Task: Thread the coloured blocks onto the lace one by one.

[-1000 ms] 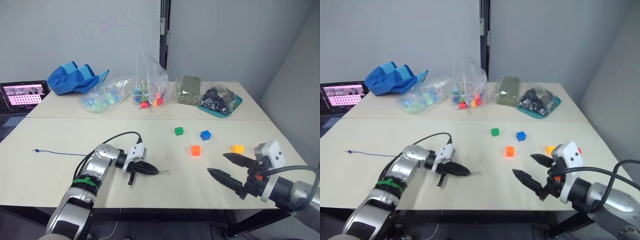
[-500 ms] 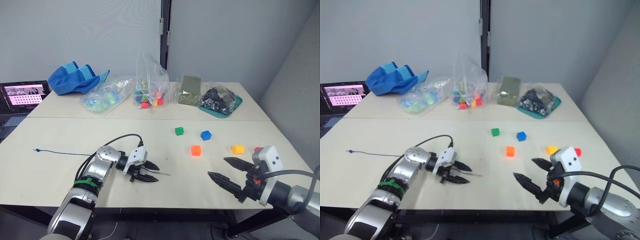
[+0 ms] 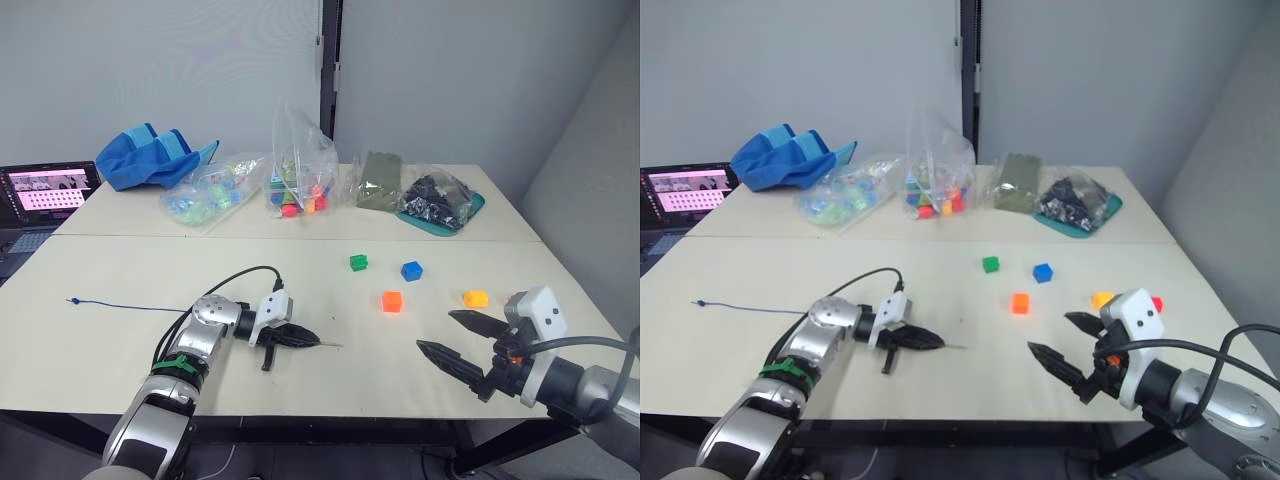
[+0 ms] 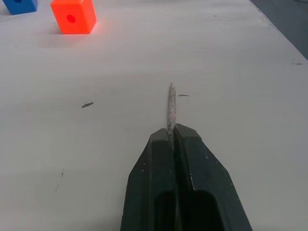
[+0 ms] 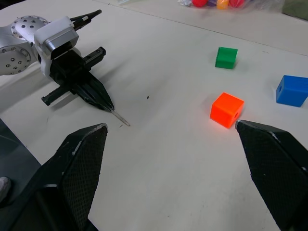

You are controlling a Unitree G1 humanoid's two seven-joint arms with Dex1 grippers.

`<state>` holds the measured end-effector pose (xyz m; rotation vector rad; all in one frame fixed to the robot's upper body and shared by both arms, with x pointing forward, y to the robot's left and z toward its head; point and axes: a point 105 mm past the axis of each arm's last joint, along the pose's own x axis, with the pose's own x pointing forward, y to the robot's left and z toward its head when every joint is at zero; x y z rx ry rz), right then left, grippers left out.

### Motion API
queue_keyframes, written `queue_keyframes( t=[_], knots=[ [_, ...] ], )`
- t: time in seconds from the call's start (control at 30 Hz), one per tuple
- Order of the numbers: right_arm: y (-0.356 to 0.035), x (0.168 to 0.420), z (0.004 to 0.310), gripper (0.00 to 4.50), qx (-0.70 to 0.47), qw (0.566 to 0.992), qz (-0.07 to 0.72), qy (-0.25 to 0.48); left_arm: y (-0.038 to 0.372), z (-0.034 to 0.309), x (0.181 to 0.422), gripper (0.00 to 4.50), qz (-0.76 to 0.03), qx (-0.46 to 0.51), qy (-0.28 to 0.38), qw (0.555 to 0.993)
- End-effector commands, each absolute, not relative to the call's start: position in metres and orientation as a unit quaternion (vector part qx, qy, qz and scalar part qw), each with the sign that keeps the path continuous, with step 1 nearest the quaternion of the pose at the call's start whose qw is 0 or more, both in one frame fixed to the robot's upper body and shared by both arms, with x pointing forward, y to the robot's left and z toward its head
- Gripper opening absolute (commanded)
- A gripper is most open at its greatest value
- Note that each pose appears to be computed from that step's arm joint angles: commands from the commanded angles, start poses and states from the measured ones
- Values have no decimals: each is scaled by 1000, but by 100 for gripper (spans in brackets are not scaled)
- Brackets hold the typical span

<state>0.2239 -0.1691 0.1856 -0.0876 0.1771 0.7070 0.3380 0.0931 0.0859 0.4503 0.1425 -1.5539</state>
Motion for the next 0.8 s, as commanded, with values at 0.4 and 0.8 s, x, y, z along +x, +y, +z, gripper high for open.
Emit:
queue_keyframes(
  t=[0.4, 0.8],
  knots=[
    [-222, 215, 214, 450, 17, 974, 222, -28, 72, 123, 331, 5, -729, 128, 22, 672],
    [-317, 165, 158, 450, -3, 998, -60, -27, 67, 135, 328, 5, -753, 117, 32, 646]
  ],
)
